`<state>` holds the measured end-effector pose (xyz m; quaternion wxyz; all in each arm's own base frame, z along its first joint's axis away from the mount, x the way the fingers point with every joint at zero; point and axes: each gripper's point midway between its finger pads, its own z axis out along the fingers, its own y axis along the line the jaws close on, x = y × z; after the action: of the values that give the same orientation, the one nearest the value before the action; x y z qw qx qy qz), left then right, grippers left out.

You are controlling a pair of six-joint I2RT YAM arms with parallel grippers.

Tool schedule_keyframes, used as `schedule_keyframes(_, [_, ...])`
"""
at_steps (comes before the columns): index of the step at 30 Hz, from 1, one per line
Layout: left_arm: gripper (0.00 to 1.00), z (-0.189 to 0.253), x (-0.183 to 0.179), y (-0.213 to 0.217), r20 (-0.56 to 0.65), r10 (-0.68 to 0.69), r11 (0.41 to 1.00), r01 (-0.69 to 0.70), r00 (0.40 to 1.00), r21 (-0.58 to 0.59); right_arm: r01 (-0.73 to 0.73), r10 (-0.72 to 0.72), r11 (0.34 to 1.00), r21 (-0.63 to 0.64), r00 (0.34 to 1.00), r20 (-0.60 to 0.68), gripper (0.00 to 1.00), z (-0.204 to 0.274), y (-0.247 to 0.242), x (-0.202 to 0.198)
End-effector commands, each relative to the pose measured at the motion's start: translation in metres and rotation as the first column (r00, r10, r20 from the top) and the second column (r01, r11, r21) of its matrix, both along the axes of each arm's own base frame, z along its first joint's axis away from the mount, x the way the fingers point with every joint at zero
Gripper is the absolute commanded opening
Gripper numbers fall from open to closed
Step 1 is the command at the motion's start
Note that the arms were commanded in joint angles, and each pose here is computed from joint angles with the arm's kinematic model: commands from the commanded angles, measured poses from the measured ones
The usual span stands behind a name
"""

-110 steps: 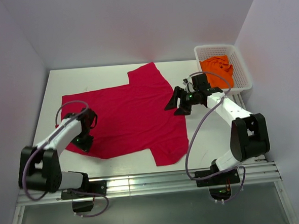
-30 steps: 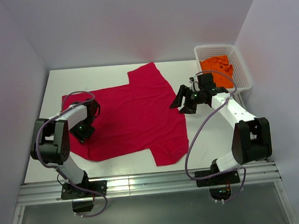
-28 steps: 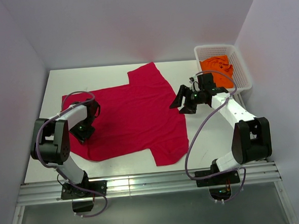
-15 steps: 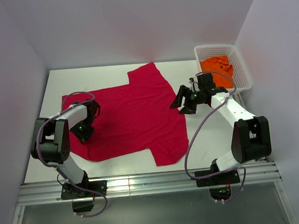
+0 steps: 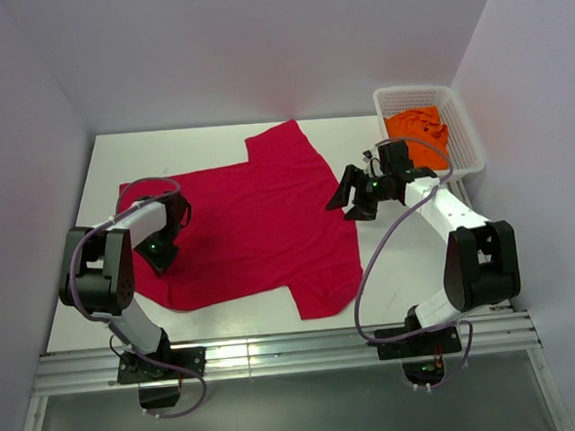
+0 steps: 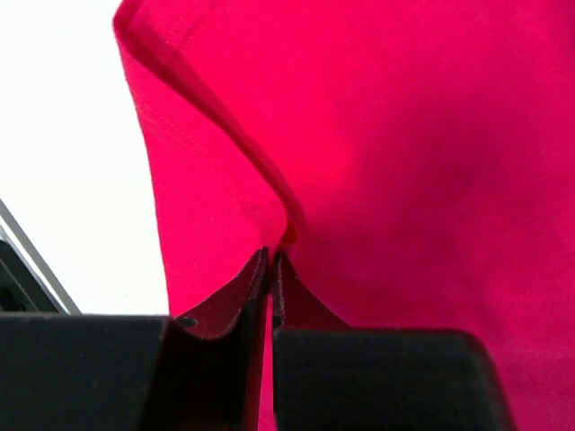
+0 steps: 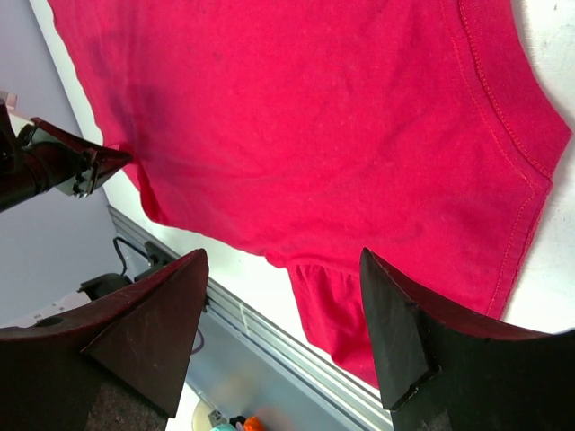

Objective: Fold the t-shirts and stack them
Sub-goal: Flatten out the tshirt

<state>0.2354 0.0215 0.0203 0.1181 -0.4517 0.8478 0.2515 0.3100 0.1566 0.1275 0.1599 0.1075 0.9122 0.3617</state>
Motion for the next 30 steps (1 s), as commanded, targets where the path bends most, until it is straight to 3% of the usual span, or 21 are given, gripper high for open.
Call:
schedule_keyframes(1, [0.09,0.013,-0.006,0.009,0.019,0.027,0.999,-0.028,0.999,0.04,-0.008,0.007,1.0,0.017,0.999,0.053,0.75,0.009,0.001,0.012])
schedule_keyframes(8, [0.06,0.018,-0.031,0.012,0.018,0.086,0.996,-0.086,0.996,0.027,-0.009,0.007,0.999,0.038,0.999,0.049,0.75,0.01,0.003,0.011])
schedule_keyframes(18, [0.0,0.031,-0.075,0.013,0.027,0.289,0.956,-0.287,0.957,-0.059,-0.028,0.026,0.995,0.093,0.999,0.024,0.75,0.01,0.015,0.011])
schedule_keyframes(28, [0.02,0.039,-0.125,0.021,-0.036,0.448,0.891,-0.45,0.893,-0.066,-0.043,0.042,0.993,0.106,0.999,0.007,0.74,0.009,0.022,0.007])
schedule_keyframes(30, [0.09,0.043,-0.128,0.022,-0.044,0.476,0.878,-0.477,0.879,-0.043,-0.049,0.048,0.993,0.106,0.999,0.01,0.74,0.009,0.024,0.006])
